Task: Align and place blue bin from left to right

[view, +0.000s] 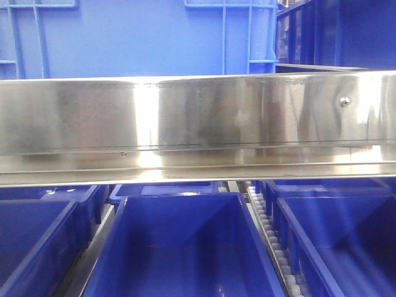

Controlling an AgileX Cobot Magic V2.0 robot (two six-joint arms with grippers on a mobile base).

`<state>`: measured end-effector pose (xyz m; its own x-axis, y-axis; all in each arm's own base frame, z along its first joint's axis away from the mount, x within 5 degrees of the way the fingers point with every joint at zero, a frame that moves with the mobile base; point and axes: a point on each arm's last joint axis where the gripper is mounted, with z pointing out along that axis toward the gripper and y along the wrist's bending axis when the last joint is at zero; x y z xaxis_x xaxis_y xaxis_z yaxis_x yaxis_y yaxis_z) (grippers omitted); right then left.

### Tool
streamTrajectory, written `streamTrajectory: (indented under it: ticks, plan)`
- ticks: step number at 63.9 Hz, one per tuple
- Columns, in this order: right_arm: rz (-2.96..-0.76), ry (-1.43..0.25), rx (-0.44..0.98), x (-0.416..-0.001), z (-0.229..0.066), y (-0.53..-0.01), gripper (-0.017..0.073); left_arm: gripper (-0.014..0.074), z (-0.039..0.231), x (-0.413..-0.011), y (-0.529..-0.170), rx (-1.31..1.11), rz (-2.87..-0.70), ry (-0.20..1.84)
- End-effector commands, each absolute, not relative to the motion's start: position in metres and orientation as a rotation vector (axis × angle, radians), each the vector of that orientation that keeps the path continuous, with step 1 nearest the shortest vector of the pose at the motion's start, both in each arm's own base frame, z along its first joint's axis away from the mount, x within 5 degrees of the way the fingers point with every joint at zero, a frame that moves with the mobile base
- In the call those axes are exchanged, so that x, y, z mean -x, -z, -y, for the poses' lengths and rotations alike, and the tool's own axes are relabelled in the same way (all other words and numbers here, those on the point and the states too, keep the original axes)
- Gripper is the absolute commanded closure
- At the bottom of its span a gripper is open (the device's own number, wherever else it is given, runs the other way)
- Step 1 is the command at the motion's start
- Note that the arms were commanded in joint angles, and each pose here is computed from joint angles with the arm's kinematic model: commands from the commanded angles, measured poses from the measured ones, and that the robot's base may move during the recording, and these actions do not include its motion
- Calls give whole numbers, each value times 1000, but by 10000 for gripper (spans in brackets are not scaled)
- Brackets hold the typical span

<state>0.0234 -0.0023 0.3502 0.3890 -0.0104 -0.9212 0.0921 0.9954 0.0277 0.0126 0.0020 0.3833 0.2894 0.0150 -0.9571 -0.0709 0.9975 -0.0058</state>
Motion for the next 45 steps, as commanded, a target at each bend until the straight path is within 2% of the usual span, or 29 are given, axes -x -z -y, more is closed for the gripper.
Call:
streamTrajectory:
  ticks: [1, 7, 15, 29, 45]
  plan:
    - [-1162, 59, -75, -25, 2, -369, 69, 213, -2, -13, -405, 52, -1286, -56]
    - [-1178, 33, -59, -29, 2, -380, -2, 123, -2, -17, -420, 43, -1280, -29]
    - [-1232, -3, -34, -36, 0, -395, 0, 61, -2, -26, -431, 11, -1309, -18]
    - [-1426, -88, 40, -61, -6, -435, 0, 52, 1, -51, -453, -120, -1515, -77]
    - [-1558, -235, 219, -109, -32, -491, 0, 54, 26, -81, -480, -376, -1641, 126]
